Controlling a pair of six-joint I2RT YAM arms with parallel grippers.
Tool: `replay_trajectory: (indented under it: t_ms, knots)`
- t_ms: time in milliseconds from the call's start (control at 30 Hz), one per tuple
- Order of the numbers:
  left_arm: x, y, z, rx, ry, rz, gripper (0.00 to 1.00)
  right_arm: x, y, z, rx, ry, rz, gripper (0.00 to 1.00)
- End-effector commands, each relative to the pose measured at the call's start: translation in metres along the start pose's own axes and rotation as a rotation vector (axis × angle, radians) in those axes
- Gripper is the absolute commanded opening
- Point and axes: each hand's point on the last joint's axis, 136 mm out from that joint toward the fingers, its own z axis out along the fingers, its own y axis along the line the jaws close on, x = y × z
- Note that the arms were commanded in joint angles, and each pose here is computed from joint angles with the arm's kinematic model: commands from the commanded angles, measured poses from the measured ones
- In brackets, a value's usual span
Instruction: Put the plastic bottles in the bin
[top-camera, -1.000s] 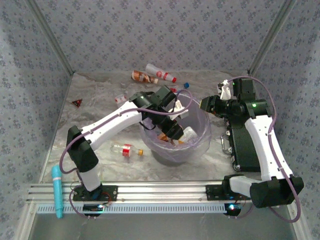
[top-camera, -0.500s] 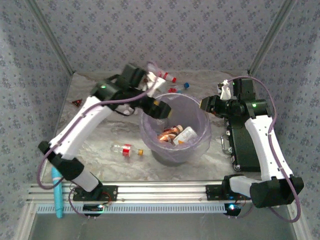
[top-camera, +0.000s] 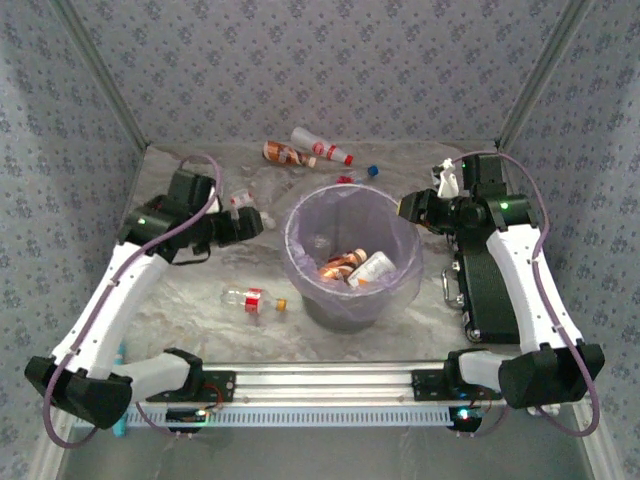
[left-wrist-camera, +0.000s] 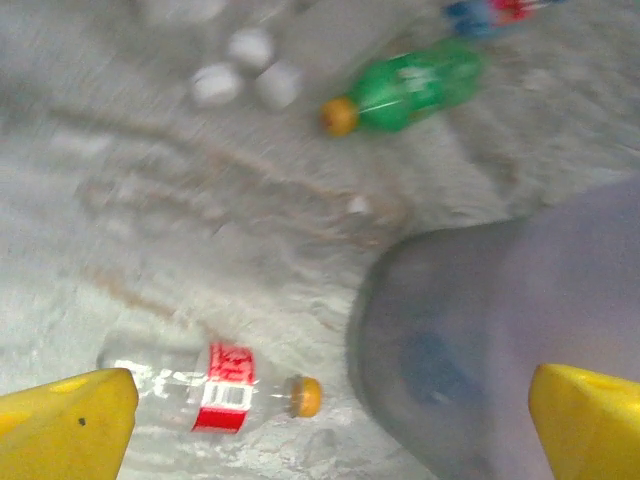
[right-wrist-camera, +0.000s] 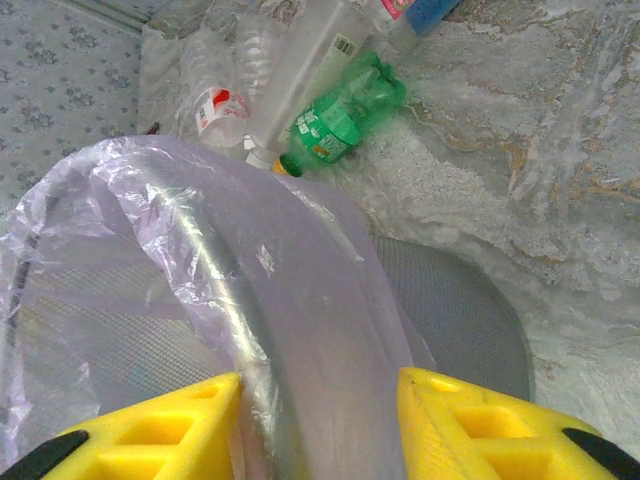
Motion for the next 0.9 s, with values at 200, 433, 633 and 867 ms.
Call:
replay_trajectory:
  t_ms: [200, 433, 633, 867]
  knots:
    - [0.060, 0.079, 0.048, -0.199, -0.007, -0.584, 0.98, -0.003, -0.014, -0.001, 0.078, -0.001, -0.011, 0.44]
    - [0.103, 0.084, 0.090, -0.129, 0.073, -0.818, 0.95, -0.001, -0.013, -0.001, 0.068, 0.000, -0.013, 0.44]
    - [0.106, 0.070, 0.112, -0.084, 0.090, -0.854, 0.95, -0.002, -0.010, -0.002, 0.063, -0.008, -0.014, 0.44]
    - [0.118, 0.070, 0.140, -0.105, 0.112, -0.913, 0.95, 0.000, -0.012, -0.004, 0.080, -0.008, -0.015, 0.44]
